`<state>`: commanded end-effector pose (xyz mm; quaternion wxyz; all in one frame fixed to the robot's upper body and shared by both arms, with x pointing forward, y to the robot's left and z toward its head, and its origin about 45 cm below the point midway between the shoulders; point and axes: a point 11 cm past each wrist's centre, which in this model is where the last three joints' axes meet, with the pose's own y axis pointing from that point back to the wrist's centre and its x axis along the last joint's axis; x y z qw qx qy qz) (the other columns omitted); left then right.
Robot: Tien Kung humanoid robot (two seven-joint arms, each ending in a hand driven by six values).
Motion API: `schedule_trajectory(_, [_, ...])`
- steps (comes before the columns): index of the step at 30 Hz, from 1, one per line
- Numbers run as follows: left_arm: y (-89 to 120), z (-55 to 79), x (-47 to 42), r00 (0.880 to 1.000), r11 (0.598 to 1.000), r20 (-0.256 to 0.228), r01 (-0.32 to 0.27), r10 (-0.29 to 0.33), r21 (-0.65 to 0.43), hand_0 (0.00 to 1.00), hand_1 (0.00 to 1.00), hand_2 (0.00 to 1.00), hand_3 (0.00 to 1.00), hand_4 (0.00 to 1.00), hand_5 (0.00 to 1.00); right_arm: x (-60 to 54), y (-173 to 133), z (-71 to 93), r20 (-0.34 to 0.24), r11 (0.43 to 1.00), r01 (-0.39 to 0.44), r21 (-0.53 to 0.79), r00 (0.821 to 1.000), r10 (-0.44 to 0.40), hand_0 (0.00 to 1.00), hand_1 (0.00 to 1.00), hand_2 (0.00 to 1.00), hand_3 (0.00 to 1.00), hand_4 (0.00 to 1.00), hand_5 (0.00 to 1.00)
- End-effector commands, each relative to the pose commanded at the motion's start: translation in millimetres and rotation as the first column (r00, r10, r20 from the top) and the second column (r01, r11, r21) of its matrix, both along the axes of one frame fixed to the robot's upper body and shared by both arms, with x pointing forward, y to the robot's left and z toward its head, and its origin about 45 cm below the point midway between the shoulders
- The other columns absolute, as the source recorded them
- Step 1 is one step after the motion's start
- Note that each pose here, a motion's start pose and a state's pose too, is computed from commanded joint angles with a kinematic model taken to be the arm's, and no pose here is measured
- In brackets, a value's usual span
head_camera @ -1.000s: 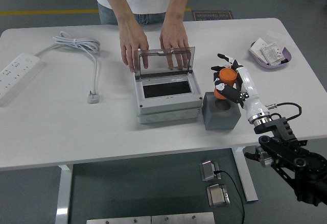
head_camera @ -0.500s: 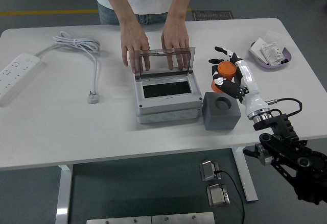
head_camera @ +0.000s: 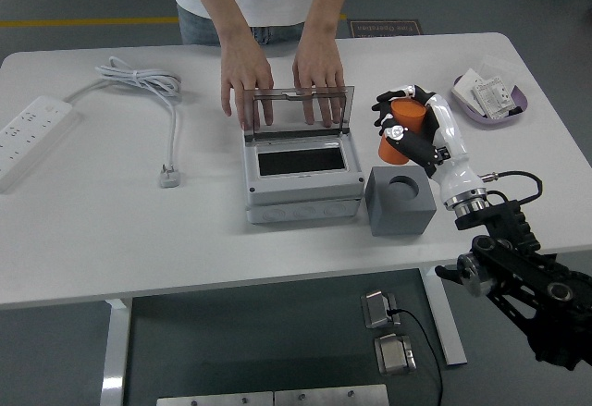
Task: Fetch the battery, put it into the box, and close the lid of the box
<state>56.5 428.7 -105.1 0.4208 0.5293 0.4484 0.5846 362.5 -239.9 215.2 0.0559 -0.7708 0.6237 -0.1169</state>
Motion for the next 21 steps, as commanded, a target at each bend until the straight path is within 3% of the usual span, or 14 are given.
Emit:
schedule_trajectory(4, [0.2,-0.7,-5.2,1.0,1.0,-0.006,-0.007,0.007,0.001,0.669,0.719,0.677,0.626,0.636,0.189,-3.1,12.0,11.8,0.03,0.999,-0.036,-0.026,0.999,0.037,0.176,0.28,0.307,0.329,0.168,0.076])
schedule_trajectory(5, [0.3,-0.8,-5.9,1.0,1.0,-0.007,-0.008,0.008,0.001,0.669,0.72,0.679,0.626,0.636,0.189,-3.7,15.1,15.0,0.04,0.998,-0.044,-0.041,0.998,0.046,0.158,0.25,0.252,0.312,0.142,0.084])
schedule_trajectory(14, [-2.0,-1.5,-5.4,1.0,1.0,-0.007,-0.006,0.006,-0.002,0.669,0.719,0.679,0.626,0.636,0.188,-4.7,46.0,47.8,0.148,0.972,-0.087,-0.219,0.981,0.122,0.143,0.235,0.238,0.294,0.118,0.088])
schedule_trajectory(21, [-1.9,-1.4,-5.2,1.0,1.0,-0.007,-0.006,0.006,-0.001,0.669,0.72,0.679,0.625,0.636,0.188,6.7,60.5,53.9,0.2,0.865,-0.05,-0.499,0.965,0.171,0.138,0.235,0.233,0.291,0.109,0.069])
